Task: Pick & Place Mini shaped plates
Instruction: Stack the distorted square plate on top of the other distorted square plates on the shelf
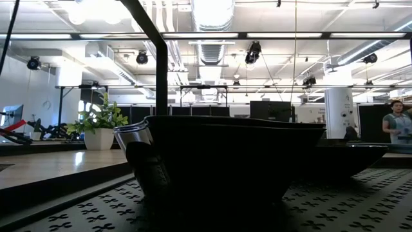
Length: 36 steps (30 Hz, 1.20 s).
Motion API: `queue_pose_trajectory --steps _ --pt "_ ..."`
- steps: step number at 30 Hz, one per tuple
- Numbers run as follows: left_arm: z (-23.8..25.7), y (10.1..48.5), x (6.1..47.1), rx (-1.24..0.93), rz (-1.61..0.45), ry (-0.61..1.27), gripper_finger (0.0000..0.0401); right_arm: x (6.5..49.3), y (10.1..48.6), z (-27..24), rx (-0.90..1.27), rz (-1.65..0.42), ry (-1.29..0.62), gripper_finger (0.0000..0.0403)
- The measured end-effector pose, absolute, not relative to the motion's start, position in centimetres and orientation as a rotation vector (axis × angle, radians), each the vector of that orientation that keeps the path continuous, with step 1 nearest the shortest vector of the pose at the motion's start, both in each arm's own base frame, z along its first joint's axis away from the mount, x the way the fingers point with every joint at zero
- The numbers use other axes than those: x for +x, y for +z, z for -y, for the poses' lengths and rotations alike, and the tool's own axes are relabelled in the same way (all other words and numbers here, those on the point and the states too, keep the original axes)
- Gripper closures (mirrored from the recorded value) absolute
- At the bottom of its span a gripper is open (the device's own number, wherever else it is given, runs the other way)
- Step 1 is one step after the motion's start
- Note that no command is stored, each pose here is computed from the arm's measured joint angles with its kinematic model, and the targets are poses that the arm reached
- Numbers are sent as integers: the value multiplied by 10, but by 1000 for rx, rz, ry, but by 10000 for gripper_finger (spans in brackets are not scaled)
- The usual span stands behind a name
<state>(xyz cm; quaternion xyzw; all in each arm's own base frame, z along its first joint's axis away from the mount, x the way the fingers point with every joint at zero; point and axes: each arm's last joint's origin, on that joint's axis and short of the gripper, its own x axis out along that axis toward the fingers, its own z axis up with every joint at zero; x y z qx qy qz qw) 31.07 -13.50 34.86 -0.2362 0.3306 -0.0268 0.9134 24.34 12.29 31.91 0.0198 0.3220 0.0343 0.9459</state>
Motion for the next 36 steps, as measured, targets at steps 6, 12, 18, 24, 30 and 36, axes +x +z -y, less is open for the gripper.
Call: queue_pose_trajectory --steps 6,12,18,24,30,36 --pt "148 326 333 -446 -762 -158 401 241 322 -122 45 -646 72 344" --pt "161 319 359 -370 -830 -201 401 241 322 -122 48 -645 72 344" --pt "171 309 381 -392 -899 -157 401 240 323 -121 53 -645 70 344" --pt "174 293 396 -359 -933 -142 401 238 326 -120 50 -637 75 344" --pt "171 276 404 -315 -966 -118 401 233 332 -117 49 -615 83 344" --pt "171 259 407 -295 -1018 -100 401 227 338 -114 57 -592 88 344"
